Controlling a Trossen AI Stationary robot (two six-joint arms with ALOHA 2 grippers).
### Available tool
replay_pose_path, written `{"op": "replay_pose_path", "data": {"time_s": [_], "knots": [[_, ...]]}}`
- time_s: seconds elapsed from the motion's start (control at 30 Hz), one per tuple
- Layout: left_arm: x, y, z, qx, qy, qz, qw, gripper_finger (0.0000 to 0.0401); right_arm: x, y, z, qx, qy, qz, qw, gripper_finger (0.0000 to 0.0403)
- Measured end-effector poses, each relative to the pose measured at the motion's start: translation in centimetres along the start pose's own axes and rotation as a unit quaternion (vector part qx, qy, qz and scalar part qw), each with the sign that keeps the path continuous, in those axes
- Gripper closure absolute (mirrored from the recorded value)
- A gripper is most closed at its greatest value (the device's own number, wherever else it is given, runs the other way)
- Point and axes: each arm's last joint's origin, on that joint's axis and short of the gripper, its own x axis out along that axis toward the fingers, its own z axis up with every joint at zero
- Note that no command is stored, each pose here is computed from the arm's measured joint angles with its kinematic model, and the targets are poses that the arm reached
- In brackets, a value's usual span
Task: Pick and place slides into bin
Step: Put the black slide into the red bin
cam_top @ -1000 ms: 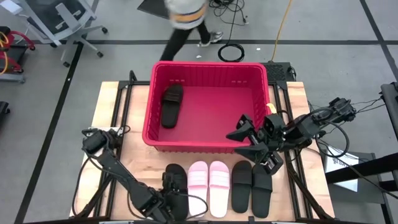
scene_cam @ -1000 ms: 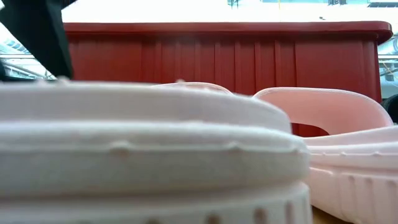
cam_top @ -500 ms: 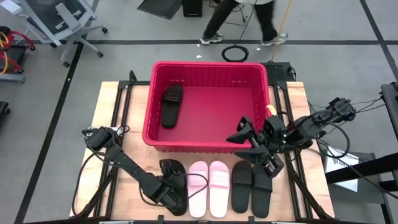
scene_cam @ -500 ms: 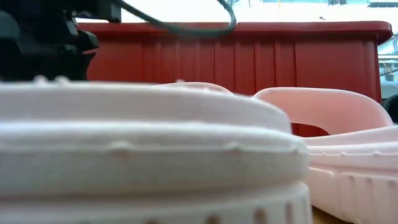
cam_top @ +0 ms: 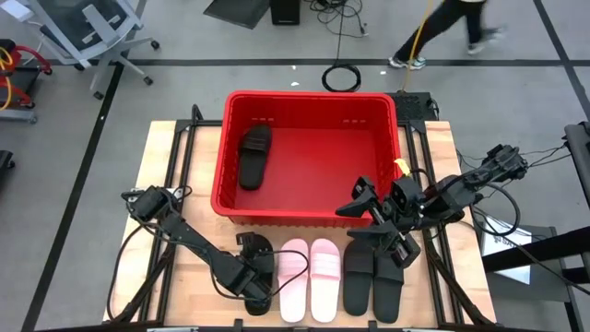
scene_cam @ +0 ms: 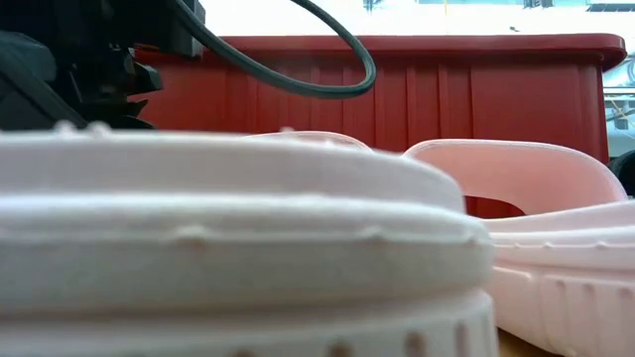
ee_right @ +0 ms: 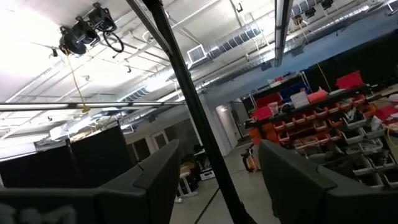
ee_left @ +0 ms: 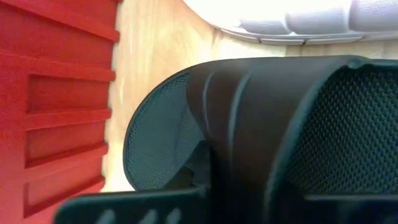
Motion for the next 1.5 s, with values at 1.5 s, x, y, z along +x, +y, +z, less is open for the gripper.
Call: {"op": "replay_pose_path", "data": {"time_s": [1.5], "knots": [[-24.4,10.3,3.4,-0.019,-0.571,-0.420,0.705,0.0388,0.3,-1.1,-0.3,-0.052,0.007,-0.054,0.997,0.0197]]}}
